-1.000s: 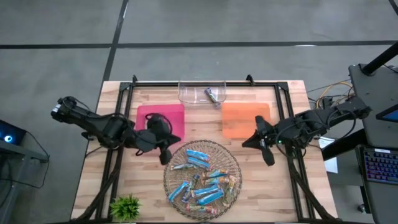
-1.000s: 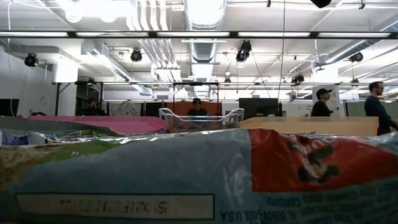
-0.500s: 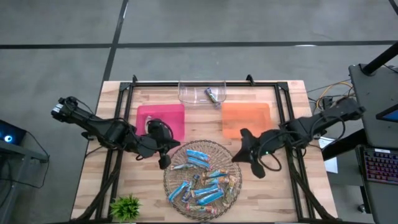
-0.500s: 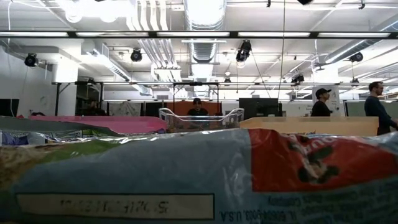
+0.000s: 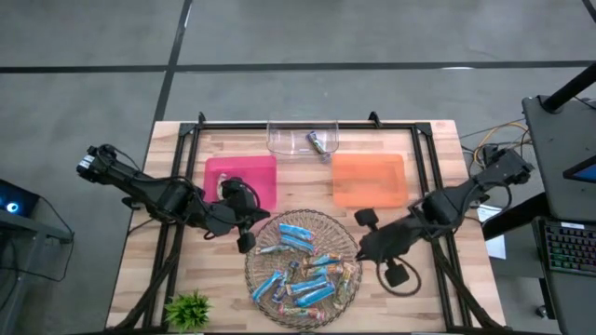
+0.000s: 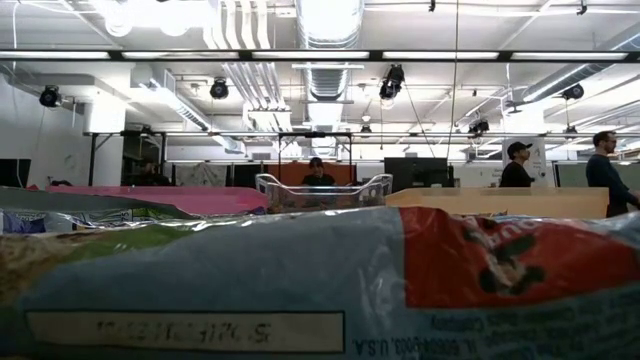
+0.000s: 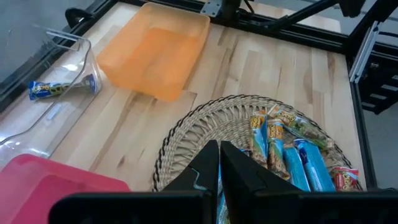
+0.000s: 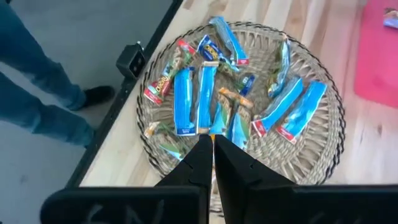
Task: Pick and place Granola Bars by type
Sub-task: Put the yellow granola bar into the yellow bin
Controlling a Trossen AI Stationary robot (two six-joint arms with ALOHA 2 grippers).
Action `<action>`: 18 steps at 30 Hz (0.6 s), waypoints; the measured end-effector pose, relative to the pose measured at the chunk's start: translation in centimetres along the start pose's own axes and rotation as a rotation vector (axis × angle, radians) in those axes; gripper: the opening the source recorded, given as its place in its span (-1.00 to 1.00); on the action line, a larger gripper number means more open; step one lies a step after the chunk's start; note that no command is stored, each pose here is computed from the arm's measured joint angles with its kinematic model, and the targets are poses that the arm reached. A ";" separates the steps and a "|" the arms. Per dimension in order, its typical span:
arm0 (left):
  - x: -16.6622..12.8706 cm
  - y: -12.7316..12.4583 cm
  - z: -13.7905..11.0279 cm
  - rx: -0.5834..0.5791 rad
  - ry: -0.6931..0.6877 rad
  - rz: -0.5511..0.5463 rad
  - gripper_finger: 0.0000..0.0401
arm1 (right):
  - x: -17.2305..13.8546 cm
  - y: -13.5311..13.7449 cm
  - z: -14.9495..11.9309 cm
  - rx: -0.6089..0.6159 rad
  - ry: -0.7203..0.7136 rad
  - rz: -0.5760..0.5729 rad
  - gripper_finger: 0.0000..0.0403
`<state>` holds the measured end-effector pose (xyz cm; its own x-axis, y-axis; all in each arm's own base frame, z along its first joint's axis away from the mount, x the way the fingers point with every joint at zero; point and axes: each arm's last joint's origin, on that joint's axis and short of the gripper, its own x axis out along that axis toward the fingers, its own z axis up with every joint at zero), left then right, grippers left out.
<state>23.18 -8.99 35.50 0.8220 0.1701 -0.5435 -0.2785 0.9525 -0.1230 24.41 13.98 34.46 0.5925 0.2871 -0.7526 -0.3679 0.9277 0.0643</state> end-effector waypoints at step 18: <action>0.0 0.0 0.0 0.003 -0.003 0.003 -1.00 | 4.9 0.2 0.3 0.152 0.128 -0.027 -0.96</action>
<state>23.16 -8.99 35.52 0.8224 0.1739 -0.5417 -0.2798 0.9526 -0.1189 27.41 15.68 30.96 0.5012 0.2381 -0.8319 -0.2353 0.9627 0.1338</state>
